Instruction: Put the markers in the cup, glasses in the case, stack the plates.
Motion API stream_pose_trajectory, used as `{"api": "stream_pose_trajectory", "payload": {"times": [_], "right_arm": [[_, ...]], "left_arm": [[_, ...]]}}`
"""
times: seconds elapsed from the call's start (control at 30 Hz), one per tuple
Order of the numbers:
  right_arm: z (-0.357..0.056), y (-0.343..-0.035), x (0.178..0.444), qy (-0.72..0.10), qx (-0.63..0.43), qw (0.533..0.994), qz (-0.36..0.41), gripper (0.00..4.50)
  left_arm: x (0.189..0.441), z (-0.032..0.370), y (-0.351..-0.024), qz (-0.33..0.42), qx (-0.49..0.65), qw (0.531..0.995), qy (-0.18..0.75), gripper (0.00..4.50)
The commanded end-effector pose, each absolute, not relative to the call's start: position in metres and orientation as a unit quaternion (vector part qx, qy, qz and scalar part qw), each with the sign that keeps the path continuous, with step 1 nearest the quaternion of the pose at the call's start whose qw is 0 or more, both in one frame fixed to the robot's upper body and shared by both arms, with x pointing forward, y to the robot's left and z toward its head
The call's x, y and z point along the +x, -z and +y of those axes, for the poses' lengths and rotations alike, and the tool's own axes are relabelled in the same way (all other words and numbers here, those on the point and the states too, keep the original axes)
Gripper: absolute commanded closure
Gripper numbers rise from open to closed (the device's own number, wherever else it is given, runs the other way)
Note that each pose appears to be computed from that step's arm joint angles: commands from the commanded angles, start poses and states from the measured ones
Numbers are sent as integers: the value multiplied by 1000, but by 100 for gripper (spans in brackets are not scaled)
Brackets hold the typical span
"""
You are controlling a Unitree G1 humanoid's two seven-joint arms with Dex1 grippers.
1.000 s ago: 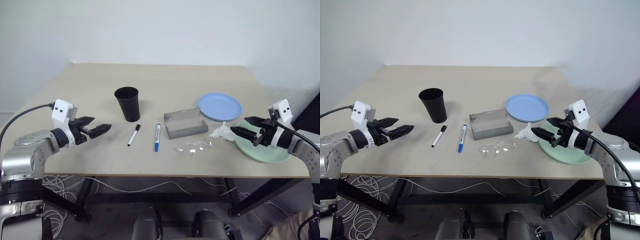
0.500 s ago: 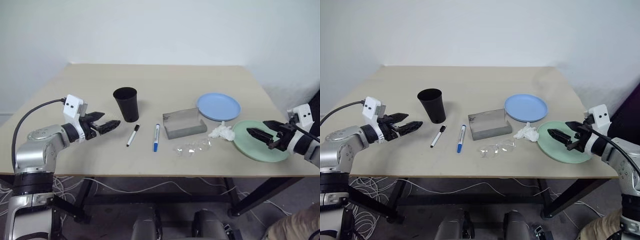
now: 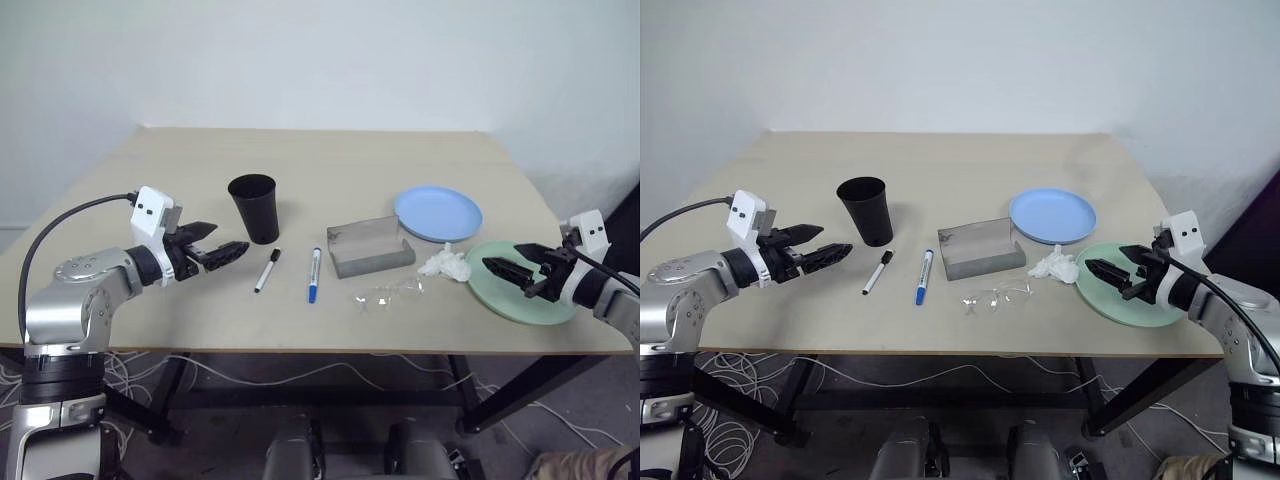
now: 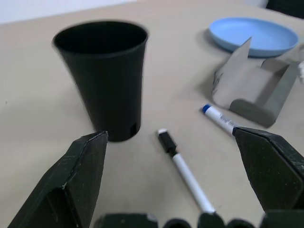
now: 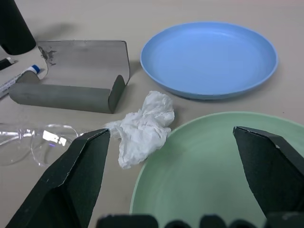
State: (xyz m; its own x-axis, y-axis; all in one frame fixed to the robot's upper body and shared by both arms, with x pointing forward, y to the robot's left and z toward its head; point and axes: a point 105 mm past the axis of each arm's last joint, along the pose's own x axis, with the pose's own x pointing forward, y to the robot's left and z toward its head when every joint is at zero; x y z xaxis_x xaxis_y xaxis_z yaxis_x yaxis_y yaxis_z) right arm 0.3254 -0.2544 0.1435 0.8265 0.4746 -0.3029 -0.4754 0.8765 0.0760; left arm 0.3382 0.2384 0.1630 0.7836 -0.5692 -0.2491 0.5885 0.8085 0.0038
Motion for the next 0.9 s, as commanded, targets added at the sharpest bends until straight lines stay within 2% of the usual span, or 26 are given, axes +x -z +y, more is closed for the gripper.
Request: {"api": "stream_pose_trajectory", "payload": {"times": [0.03, 0.2, 0.37, 0.9], "right_arm": [[-258, -162, 335, -248, -24, 959, 133, 0], [-268, -165, 340, -227, -26, 964, 137, 0], [-285, -155, 337, -185, -21, 970, 157, 0], [-370, -113, 323, 41, 21, 971, 233, 0]], "left_arm": [[337, 232, -182, 79, 49, 946, 310, 3], [332, 224, -183, 73, 46, 943, 321, 3], [336, 221, -181, 77, 45, 940, 329, 3], [335, 217, -171, 88, 35, 938, 335, 3]]}}
